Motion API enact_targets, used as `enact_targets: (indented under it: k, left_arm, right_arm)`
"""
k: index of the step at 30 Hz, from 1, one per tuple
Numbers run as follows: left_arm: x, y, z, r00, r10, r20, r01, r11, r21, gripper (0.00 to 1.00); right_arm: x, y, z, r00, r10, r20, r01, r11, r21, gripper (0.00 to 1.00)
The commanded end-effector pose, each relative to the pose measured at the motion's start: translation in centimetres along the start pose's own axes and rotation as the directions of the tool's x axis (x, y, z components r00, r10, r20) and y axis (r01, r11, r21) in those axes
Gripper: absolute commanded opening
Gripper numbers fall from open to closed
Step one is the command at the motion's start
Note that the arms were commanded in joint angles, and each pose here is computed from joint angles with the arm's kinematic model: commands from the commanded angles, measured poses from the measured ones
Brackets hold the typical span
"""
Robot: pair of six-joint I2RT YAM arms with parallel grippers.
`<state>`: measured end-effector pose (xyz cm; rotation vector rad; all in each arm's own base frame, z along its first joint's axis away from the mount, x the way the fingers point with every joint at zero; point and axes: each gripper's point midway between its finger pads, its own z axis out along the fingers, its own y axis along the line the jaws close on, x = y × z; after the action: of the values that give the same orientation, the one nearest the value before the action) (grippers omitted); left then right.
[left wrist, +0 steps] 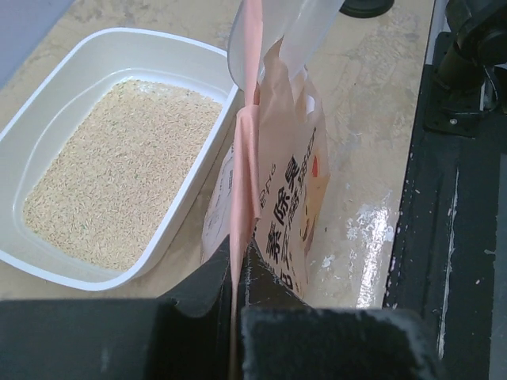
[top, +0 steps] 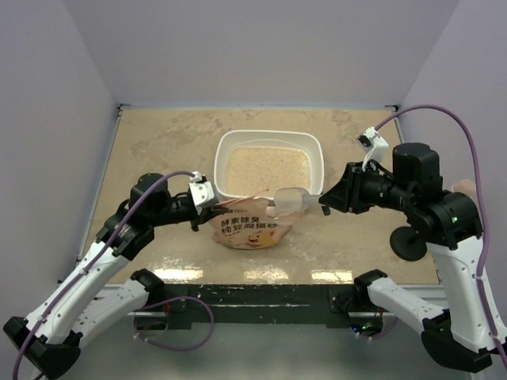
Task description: Fill the litter box with clean litter
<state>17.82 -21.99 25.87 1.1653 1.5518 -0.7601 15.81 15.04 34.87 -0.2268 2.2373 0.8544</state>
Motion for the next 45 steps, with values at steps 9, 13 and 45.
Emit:
enact_targets:
  k: [9, 13, 45]
  left_arm:
    - [-3.3, 0.8, -1.9, 0.966, 0.19, 0.176, -0.168, 0.977, -0.131, 0.0]
    - [-3.7, 0.5, -2.3, 0.959, 0.203, 0.196, -0.178, 0.974, -0.137, 0.0]
    - [-3.1, -1.5, -1.9, 0.911, 0.339, 0.234, -0.316, 0.94, -0.133, 0.0]
  right_arm:
    - [1.2, 0.9, -0.3, 0.997, -0.005, -0.079, 0.001, 0.998, -0.055, 0.0]
    - [1.6, 0.8, -0.1, 0.996, 0.003, -0.094, -0.008, 0.998, -0.055, 0.0]
    - [4.9, 3.3, 2.2, 0.943, 0.003, -0.333, -0.07, 0.98, -0.187, 0.0]
